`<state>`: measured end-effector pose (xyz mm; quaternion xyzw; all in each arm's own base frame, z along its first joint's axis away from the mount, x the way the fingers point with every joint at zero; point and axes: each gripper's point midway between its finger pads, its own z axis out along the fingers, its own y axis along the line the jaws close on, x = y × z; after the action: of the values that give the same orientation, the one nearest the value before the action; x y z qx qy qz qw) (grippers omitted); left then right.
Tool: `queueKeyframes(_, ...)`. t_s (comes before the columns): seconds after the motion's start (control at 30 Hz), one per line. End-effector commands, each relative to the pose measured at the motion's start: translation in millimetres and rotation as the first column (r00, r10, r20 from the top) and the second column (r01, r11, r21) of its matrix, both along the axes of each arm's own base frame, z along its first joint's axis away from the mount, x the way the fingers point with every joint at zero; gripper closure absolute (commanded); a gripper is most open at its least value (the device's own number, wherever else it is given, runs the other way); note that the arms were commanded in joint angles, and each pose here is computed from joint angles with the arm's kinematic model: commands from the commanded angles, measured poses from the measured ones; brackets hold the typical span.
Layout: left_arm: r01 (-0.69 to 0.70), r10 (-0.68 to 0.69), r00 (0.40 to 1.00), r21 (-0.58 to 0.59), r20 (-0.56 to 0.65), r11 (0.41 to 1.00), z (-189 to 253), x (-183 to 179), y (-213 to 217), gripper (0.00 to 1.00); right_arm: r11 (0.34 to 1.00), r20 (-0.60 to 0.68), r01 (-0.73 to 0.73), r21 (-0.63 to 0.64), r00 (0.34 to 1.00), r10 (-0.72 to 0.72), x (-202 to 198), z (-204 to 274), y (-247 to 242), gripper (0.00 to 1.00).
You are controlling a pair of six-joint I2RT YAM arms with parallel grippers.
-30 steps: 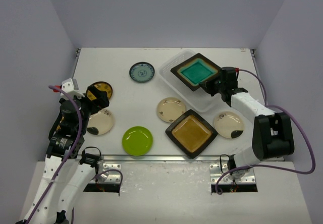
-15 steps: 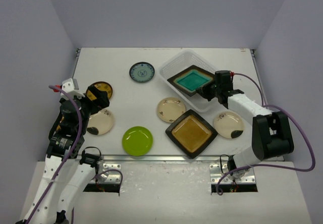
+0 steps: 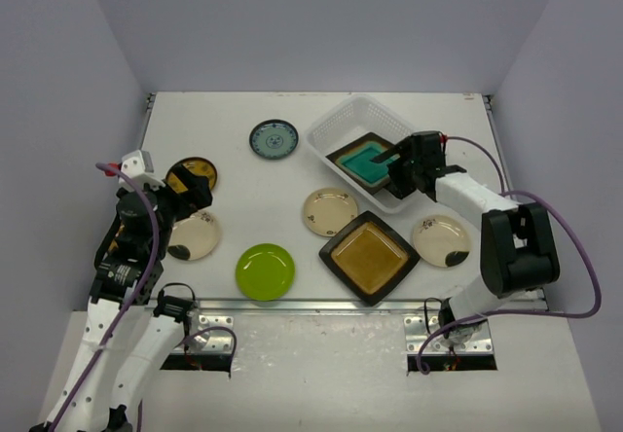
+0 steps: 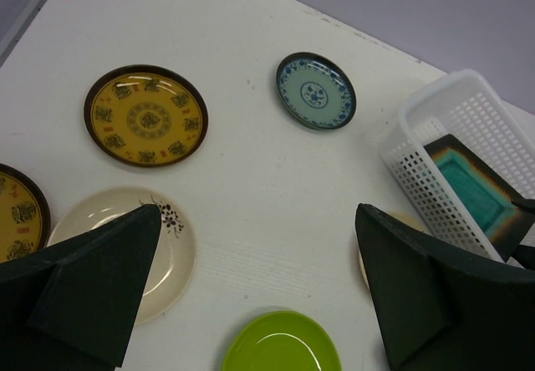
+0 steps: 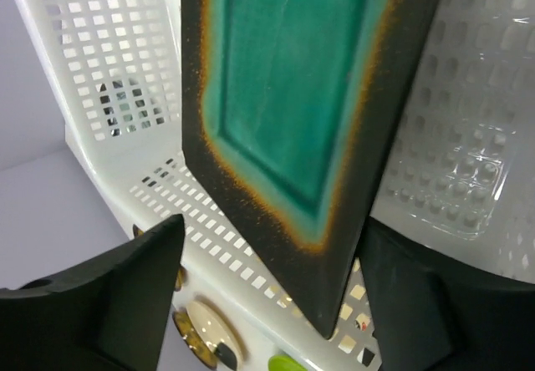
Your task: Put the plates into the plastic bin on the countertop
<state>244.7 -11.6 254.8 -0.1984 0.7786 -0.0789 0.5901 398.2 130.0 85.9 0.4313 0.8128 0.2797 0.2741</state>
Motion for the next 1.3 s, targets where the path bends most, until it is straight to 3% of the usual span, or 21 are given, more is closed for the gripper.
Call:
queueKeyframes(0.0, 0.029, -0.029, 0.999, 0.0, 0.025, 1.0, 5, 8, -6, 0.0, 0.998, 0.097, -0.017, -0.061, 0.995, 0.023, 26, 42, -3, 0.14)
queueKeyframes(0.13, 0.039, -0.039, 0.999, 0.001, 0.018, 0.999, 4, 9, -8, 0.0, 0.991, 0.129, -0.024, -0.134, 0.991, 0.041, 16, 66, -13, 0.01)
queueKeyframes(0.37, 0.184, -0.184, 0.982, -0.001, -0.037, 0.983, -9, 20, -35, 0.0, 0.953, 0.262, -0.121, -0.278, 0.945, 0.196, 2, 128, -18, 0.01)
queueKeyframes(0.47, 0.302, -0.303, 0.95, -0.029, -0.074, 0.953, -18, 25, -58, 0.0, 0.91, 0.294, -0.244, -0.335, 0.89, 0.347, -9, 145, -8, 0.01)
queueKeyframes(0.63, 0.562, -0.609, 0.777, -0.258, -0.158, 0.786, -47, 11, -141, 0.0, 0.785, 0.331, -0.444, -0.432, 0.731, 0.596, -56, 156, 10, 0.01)
queueKeyframes(0.77, 0.622, -0.696, 0.666, -0.313, -0.27, 0.717, -93, 3, -208, 0.0, 0.713, 0.345, -0.539, -0.449, 0.631, 0.695, -98, 142, 18, 0.01)
queueKeyframes(0.83, 0.668, -0.749, 0.58, -0.34, -0.32, 0.662, -119, -10, -247, 0.0, 0.683, 0.354, -0.576, -0.45, 0.587, 0.728, -120, 137, 21, 0.01)
queueKeyframes(0.97, 0.719, -0.8, 0.453, -0.369, -0.394, 0.589, -162, -20, -287, 0.0, 0.63, 0.364, -0.638, -0.443, 0.514, 0.777, -150, 125, 26, 0.01)
queueKeyframes(1.07, 0.738, -0.803, 0.402, -0.363, -0.441, 0.568, -181, -13, -301, 0.0, 0.585, 0.387, -0.683, -0.437, 0.445, 0.808, -170, 119, 33, 0.01)
queueKeyframes(1.27, 0.729, -0.739, 0.398, -0.301, -0.544, 0.614, -222, -1, -296, 0.0, 0.558, 0.429, -0.698, -0.448, 0.38, 0.82, -193, 114, 36, 0.01)
